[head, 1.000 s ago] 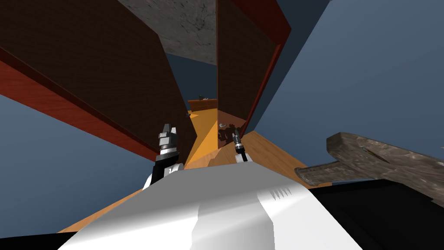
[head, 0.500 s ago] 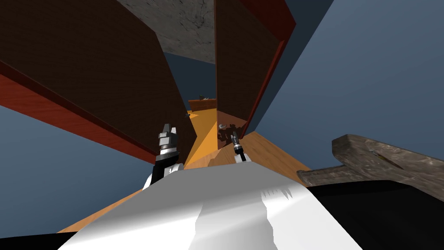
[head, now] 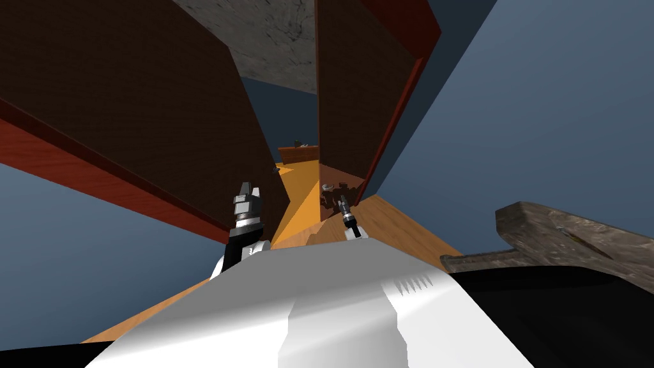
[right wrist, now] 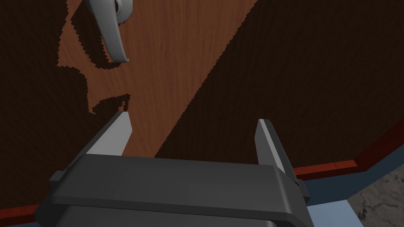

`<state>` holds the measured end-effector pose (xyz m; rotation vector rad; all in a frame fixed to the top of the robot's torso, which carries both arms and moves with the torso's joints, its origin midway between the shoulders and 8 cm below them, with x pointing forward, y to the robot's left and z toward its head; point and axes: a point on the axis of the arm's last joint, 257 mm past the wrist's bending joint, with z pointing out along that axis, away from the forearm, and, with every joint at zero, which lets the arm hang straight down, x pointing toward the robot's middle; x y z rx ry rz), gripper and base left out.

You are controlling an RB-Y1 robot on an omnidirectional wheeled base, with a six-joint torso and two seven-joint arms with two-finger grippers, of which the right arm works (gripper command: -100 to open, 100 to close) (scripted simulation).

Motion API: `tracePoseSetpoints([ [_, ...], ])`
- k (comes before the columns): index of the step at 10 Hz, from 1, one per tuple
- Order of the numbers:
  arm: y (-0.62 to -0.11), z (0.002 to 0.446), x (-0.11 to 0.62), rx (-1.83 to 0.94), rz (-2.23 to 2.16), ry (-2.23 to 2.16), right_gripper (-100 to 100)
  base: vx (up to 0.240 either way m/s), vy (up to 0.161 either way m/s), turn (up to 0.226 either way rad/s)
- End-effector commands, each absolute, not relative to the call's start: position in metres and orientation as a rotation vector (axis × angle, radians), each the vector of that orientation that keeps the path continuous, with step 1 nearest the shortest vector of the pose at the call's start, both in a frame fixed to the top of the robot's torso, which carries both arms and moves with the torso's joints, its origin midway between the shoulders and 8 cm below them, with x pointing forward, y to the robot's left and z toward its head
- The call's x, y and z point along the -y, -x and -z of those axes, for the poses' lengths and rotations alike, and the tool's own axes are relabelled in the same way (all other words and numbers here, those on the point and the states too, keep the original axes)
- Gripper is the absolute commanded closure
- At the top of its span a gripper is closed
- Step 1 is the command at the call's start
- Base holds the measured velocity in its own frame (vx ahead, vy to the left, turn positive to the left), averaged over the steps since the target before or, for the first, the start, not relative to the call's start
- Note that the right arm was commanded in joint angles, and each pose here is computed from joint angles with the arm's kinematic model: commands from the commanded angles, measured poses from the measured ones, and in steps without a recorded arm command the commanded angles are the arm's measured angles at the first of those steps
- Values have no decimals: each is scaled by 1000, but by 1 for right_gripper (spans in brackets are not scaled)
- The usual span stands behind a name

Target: Push the door open

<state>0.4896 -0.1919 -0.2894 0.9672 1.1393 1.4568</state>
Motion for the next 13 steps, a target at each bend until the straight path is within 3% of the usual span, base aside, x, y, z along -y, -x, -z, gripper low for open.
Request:
tracePoseSetpoints([
  [1, -490, 298, 190, -1158, -1454, -976, -100, 37, -30, 18],
  [13, -490, 364, 155, -1355, -1454, -1014, -100, 56, -37, 25],
])
